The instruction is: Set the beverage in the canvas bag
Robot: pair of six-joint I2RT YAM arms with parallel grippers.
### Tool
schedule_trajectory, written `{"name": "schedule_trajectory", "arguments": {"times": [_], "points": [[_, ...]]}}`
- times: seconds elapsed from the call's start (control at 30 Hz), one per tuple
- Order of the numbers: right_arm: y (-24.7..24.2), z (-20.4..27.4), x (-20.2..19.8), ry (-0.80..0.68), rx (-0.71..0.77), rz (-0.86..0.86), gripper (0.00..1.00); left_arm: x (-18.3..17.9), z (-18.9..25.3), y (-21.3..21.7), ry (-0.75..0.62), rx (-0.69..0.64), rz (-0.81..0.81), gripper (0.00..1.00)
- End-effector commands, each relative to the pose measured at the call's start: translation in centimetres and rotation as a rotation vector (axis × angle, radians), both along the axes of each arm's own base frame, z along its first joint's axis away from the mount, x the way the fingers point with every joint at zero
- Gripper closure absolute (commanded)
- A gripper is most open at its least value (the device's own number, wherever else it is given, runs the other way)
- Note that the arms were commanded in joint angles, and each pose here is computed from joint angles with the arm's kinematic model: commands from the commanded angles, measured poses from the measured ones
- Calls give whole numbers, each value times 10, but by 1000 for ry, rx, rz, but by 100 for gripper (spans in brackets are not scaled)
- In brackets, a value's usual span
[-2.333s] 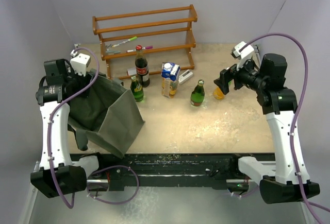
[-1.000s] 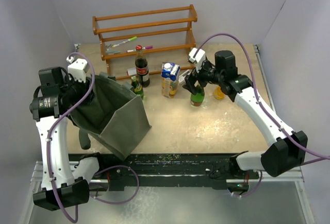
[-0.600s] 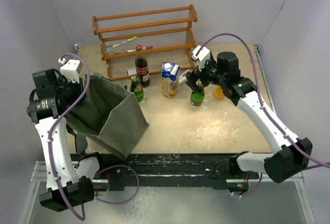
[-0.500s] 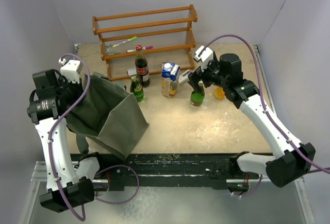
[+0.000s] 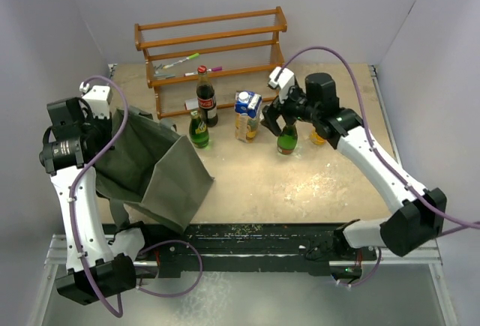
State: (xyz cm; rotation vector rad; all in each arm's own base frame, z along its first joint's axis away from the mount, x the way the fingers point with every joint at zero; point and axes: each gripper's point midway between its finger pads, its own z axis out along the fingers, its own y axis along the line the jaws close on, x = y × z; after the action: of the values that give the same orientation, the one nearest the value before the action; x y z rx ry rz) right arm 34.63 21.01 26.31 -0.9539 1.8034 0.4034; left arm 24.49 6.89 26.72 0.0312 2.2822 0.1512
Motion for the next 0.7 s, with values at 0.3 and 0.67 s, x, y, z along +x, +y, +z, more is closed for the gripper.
{"name": "schedule_trajectory", "arguments": {"times": [0.3, 0.67], "points": [[141, 60, 9, -113, 124, 246, 14, 7, 9, 10, -15, 28, 22, 100], [222, 21, 36, -33, 116, 243, 26, 8, 11, -5, -34, -26, -37, 100]]}}
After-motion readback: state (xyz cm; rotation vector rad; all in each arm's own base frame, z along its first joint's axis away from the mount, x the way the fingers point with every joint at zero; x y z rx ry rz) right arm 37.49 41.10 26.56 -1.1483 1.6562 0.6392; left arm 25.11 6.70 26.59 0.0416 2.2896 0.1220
